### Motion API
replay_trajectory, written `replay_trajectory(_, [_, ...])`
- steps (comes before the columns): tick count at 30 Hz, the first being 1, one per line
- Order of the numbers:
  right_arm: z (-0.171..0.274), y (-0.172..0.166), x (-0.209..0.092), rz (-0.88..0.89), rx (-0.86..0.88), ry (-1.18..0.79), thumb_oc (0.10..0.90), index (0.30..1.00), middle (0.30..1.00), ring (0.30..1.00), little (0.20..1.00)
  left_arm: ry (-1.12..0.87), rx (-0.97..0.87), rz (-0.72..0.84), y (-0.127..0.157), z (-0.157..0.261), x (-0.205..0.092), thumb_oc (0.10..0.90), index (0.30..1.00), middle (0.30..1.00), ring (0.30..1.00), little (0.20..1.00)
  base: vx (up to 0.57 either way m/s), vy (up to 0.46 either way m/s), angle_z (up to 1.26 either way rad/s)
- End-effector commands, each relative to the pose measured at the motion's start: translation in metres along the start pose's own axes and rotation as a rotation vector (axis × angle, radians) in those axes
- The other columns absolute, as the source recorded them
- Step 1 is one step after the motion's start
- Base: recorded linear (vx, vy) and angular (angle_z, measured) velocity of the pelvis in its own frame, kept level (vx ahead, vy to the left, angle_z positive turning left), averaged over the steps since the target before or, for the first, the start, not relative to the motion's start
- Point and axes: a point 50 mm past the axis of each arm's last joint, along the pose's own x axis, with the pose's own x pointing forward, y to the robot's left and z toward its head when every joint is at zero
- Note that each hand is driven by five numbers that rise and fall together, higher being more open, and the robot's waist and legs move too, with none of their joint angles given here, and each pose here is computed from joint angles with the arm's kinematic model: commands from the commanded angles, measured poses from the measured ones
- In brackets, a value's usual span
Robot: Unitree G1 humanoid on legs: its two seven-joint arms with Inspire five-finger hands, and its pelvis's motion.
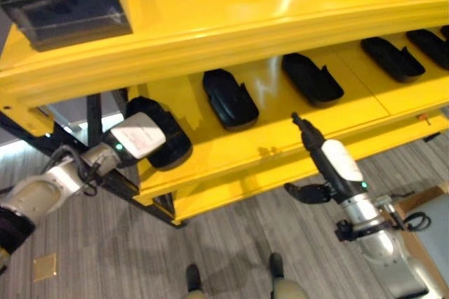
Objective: Move parts from the plastic box to the shelf.
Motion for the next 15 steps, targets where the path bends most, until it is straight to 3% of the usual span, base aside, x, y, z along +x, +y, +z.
replay_trajectory(1, [0.023,-0.033,0.008,-0.144,-0.023,-0.155,0.9,1.0,1.0,1.0,1.0,0.56,0.133,0.058,0.031,-0.127,-0.052,0.9,1.0,1.0,1.0,1.0,0.0,0.0,0.0])
replay_trajectory(11, [0.019,-0.034,0.008,-0.144,0.005,-0.117,0.9,1.0,1.0,1.0,1.0,0.605,-0.43,0.356,0.028,-0.077,-0.04,0.9,1.0,1.0,1.0,1.0,0.0,-0.002,-0.01])
replay_trajectory(15, [0.016,-0.033,0.01,-0.152,0.038,-0.088,0.9,1.0,1.0,1.0,1.0,0.649,-0.855,0.521,0.02,-0.051,-0.033,0.9,1.0,1.0,1.0,1.0,0.01,-0.019,-0.04])
